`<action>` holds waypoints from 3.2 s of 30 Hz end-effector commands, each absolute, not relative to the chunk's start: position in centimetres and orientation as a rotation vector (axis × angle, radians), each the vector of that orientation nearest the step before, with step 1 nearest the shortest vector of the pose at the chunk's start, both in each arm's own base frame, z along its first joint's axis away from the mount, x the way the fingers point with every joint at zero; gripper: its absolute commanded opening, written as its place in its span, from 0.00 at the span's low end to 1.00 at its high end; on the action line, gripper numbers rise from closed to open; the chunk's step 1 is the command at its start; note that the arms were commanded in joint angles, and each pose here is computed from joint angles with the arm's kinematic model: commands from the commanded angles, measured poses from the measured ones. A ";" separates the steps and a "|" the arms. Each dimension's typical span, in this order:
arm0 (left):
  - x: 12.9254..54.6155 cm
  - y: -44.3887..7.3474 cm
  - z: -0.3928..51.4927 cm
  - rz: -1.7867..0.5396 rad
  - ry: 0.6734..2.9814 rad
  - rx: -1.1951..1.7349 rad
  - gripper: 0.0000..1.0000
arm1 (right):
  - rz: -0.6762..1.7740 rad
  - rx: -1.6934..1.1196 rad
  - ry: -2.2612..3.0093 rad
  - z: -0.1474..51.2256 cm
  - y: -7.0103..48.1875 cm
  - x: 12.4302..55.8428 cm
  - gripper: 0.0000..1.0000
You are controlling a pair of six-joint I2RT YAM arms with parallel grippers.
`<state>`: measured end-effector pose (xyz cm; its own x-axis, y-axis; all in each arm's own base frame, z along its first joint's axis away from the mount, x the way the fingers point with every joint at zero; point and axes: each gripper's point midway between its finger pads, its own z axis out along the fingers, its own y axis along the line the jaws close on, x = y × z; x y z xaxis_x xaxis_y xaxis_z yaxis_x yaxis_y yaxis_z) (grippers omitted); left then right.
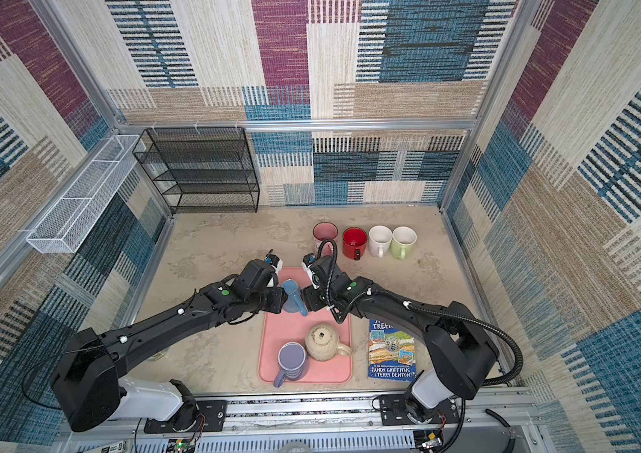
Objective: Turn the mug right side up
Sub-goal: 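Move both grippers over the upside-down blue flowered mug on the tray, then lower the right gripper and close it on the blue mug's base, then lift and tilt the blue mug with the right gripper toward the left gripper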
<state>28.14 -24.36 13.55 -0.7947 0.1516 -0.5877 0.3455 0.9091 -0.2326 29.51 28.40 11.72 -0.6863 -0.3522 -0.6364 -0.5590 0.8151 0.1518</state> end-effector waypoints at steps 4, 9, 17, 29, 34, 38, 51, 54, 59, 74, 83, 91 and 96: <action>27.4 -22.8 15.7 -0.439 2.438 0.295 0.49 | 0.361 -0.621 2.438 11.8 28.8 29.5 0.65; 26.5 -21.5 17.2 -0.447 2.397 0.266 0.60 | 0.304 -0.633 2.493 10.7 29.5 29.3 0.59; 25.2 -19.9 17.2 -0.450 2.382 0.236 0.61 | 0.290 -0.657 2.534 9.3 30.9 29.4 0.55; 24.6 -19.4 16.4 -0.449 2.387 0.229 0.61 | 0.268 -0.710 2.558 8.8 32.2 30.1 0.51; 24.4 -19.2 16.2 -0.448 2.387 0.225 0.61 | 0.261 -0.741 2.574 8.4 32.5 30.0 0.47; 24.3 -19.0 16.1 -0.454 2.385 0.214 0.61 | 0.254 -0.757 2.585 7.9 32.6 30.0 0.43; 24.1 -18.8 15.6 -0.450 2.396 0.207 0.61 | 0.261 -0.764 2.580 7.8 33.2 30.4 0.27; 24.0 -18.8 15.5 -0.450 2.398 0.205 0.61 | 0.257 -0.766 2.581 7.7 33.2 30.4 0.18; 24.1 -18.8 15.6 -0.455 2.397 0.201 0.62 | 0.253 -0.759 2.566 8.1 33.1 30.7 0.00; 25.0 -20.4 17.0 -0.776 2.205 0.100 0.62 | 0.464 -0.730 2.295 16.4 33.7 30.4 0.00; 25.0 -21.3 20.3 -1.004 1.922 0.120 0.62 | 0.822 -0.692 2.024 24.5 33.7 29.1 0.00; 24.6 -23.9 23.6 -1.297 1.721 0.213 0.62 | 1.106 -0.709 1.828 29.7 33.0 27.8 0.00; 24.5 -25.1 26.2 -1.445 1.578 0.273 0.62 | 1.254 -0.739 1.730 31.7 32.5 26.6 0.00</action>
